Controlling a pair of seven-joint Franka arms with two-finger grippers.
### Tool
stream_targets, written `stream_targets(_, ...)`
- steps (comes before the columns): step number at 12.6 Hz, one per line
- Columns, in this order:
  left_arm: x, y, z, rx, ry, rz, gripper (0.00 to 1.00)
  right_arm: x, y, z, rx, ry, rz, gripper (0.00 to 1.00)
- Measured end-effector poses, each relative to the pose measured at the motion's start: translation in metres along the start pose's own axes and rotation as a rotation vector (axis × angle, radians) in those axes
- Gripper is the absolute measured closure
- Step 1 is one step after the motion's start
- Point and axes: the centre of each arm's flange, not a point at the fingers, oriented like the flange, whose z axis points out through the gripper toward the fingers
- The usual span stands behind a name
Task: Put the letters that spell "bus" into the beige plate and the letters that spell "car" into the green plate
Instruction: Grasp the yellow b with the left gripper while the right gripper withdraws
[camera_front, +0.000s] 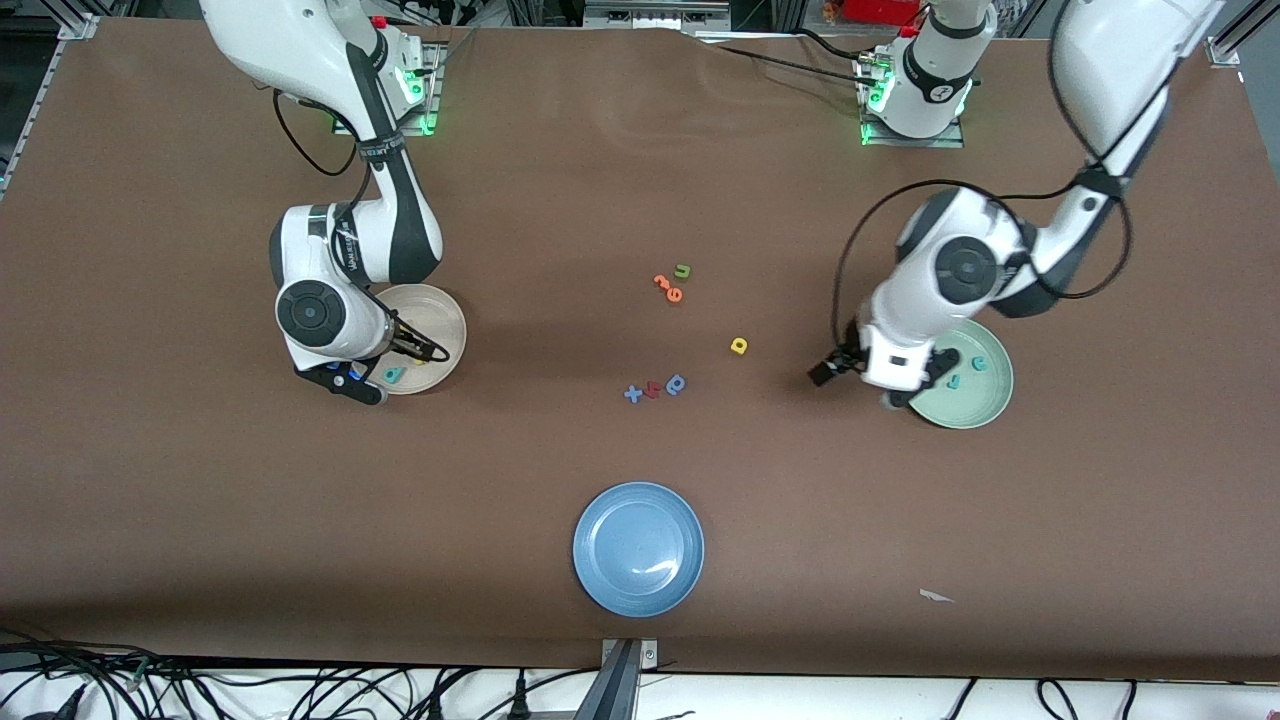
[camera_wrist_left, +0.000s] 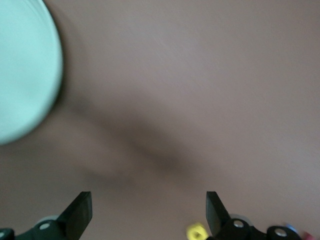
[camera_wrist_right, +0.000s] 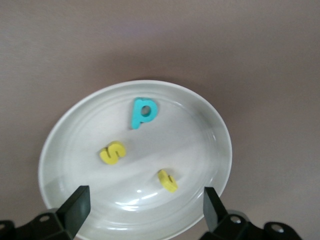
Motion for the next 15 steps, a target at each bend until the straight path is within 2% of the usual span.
stream_targets(2,-0.032,0.023,0.026,0.007,-0.015,-0.026,0.00,-0.003,-0.008,-0.030,0.017,-0.002,-0.026,0.00)
stream_targets(5,-0.065,0.045,0.071,0.054,0.012,-0.043,0.00,-0.012,-0.015,-0.106,0.037,-0.030,-0.140,0.00)
stream_targets(10,-0.080,0.058,0.098,0.073,-0.009,-0.052,0.02,-0.003,0.012,-0.210,0.069,0.025,-0.336,0.00)
stream_targets(12,-0.083,0.057,0.106,0.084,-0.019,-0.054,0.10,0.006,0.040,-0.244,0.096,0.069,-0.372,0.00)
stream_targets(13,-0.083,0.055,0.110,0.089,-0.024,-0.058,0.10,0.008,0.057,-0.258,0.110,0.088,-0.376,0.00)
stream_targets(15,-0.081,0.056,0.111,0.085,-0.024,-0.064,0.30,0.009,0.084,-0.279,0.130,0.119,-0.391,0.00)
